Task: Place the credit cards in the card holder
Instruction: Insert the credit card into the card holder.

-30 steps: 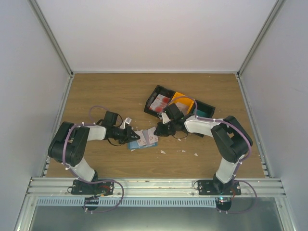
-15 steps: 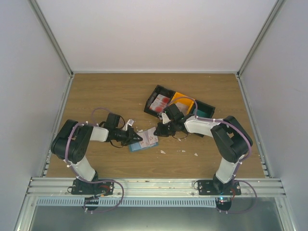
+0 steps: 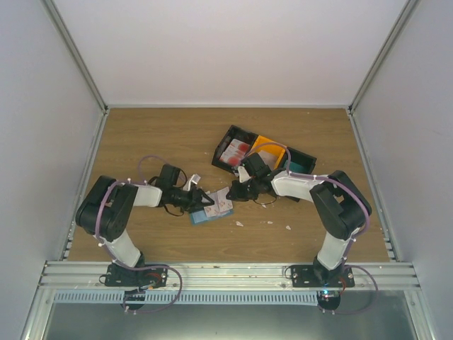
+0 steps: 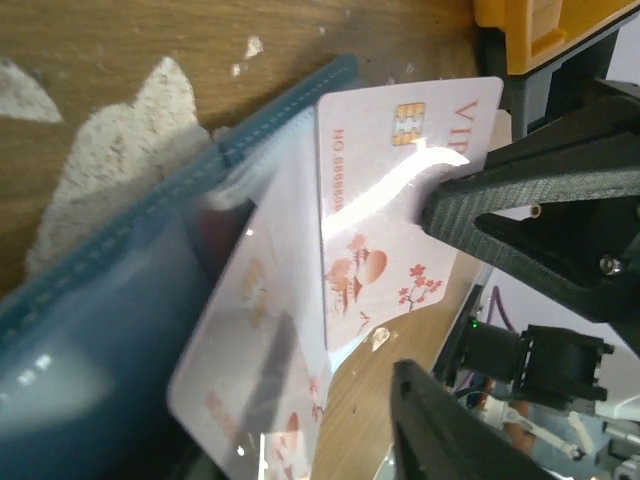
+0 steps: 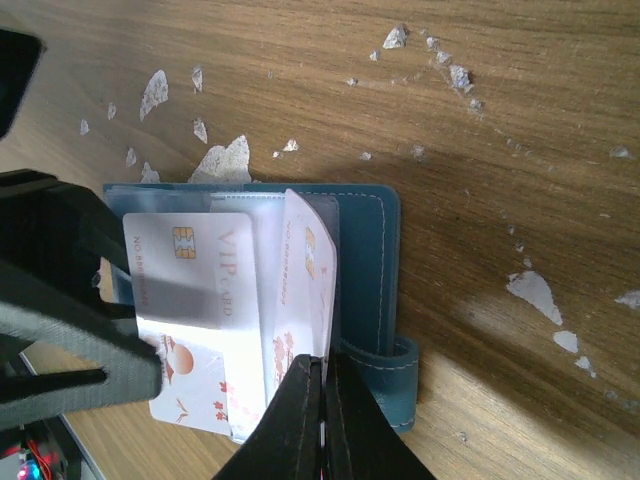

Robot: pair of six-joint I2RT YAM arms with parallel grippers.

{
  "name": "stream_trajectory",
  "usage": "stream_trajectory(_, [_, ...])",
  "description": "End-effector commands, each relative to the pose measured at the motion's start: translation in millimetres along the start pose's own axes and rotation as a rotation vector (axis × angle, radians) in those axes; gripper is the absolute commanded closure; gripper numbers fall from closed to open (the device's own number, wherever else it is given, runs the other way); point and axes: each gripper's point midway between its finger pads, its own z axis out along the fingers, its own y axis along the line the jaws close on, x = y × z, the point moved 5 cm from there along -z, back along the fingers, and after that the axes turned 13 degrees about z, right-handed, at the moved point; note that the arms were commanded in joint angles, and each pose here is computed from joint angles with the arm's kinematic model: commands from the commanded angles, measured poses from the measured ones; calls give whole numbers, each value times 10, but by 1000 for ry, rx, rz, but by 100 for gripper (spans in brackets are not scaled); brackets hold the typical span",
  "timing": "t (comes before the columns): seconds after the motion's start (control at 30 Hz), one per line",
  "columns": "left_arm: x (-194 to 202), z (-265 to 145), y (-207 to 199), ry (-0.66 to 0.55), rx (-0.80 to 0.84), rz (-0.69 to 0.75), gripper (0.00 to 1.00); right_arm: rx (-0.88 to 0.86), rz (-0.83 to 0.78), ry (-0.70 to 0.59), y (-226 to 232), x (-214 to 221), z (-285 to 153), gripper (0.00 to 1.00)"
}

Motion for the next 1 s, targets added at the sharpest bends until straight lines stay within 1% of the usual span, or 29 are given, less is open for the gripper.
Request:
stream_trajectory(0.0, [68, -82, 16, -6, -142, 11, 54, 120, 37, 10, -277, 90, 74, 99])
stream_trajectory(0.07, [115, -111, 10, -3, -191, 10, 48, 125, 39, 9, -295, 97, 76, 100])
stream_trajectory(0.17, [181, -131, -11, 8, -249, 13, 43, 125, 36, 8, -297, 96, 76, 99])
stream_trajectory(0.27, [242, -146, -14, 25, -307, 7, 41, 123, 33, 6, -298, 95, 79, 99])
stream_trajectory(0.43, [273, -151, 6, 34, -371, 2, 42, 122, 27, 5, -309, 100, 84, 100])
stream_trajectory(0.73, [116, 15, -149, 54, -384, 85, 54, 107, 12, -10, -271, 85, 55, 100])
stream_trajectory(0.87, [47, 80, -189, 68, -406, 119, 55, 76, -28, -37, -142, 18, -24, 100])
stream_trajectory(0.97, [27, 111, -217, 75, -400, 131, 55, 62, -78, -103, 51, -97, -227, 100])
